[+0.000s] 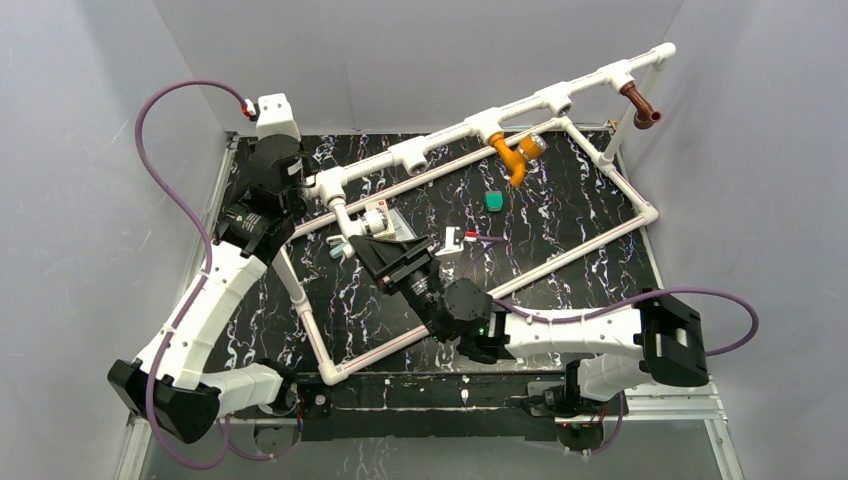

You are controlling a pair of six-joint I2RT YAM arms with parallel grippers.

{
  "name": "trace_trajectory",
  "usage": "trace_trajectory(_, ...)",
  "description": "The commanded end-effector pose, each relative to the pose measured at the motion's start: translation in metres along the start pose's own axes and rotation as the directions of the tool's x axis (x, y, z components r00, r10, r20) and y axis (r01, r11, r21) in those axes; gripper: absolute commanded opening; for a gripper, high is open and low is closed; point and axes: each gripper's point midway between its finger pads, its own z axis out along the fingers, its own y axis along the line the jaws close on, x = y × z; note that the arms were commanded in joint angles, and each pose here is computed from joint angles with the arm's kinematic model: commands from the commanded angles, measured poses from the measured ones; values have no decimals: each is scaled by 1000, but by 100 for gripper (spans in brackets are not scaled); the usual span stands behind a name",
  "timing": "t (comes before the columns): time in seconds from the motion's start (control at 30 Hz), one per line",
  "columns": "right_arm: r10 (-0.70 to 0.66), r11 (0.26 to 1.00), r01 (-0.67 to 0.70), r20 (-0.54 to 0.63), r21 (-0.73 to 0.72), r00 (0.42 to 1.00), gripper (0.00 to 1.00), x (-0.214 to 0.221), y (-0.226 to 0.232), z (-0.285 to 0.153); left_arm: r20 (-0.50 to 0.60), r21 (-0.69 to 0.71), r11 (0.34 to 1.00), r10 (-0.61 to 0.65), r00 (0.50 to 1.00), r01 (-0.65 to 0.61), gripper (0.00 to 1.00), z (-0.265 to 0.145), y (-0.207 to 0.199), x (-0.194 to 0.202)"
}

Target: Install the water faucets

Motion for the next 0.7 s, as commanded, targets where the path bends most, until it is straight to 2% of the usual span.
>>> trace_trajectory(0.0,-9,997,5,-51,-75,999,55,-3,18,-16,-510,182,929,370,777,-323,4,-23,-1,177)
trace_trajectory(0.17,-94,991,85,-93,-101,991,63,-4,23,-25,-513,184,926,375,772,-329,4,-23,-1,179)
trace_trajectory(0.33,-240,967,224,-129,-125,962,64,-4,18,-36,-513,183,925,378,770,-333,4,-23,-1,179)
trace_trajectory(0.47,-369,922,341,-151,-183,917,64,-3,15,-46,-516,184,924,382,767,-336,4,-22,-2,179)
trace_trajectory(0.57,-515,848,476,-151,-231,844,65,-4,17,-51,-517,183,924,382,766,-337,4,-22,-2,179)
trace_trajectory(0.67,-682,724,642,-123,-251,721,65,-13,17,-53,-519,184,923,383,764,-337,4,-22,-2,180)
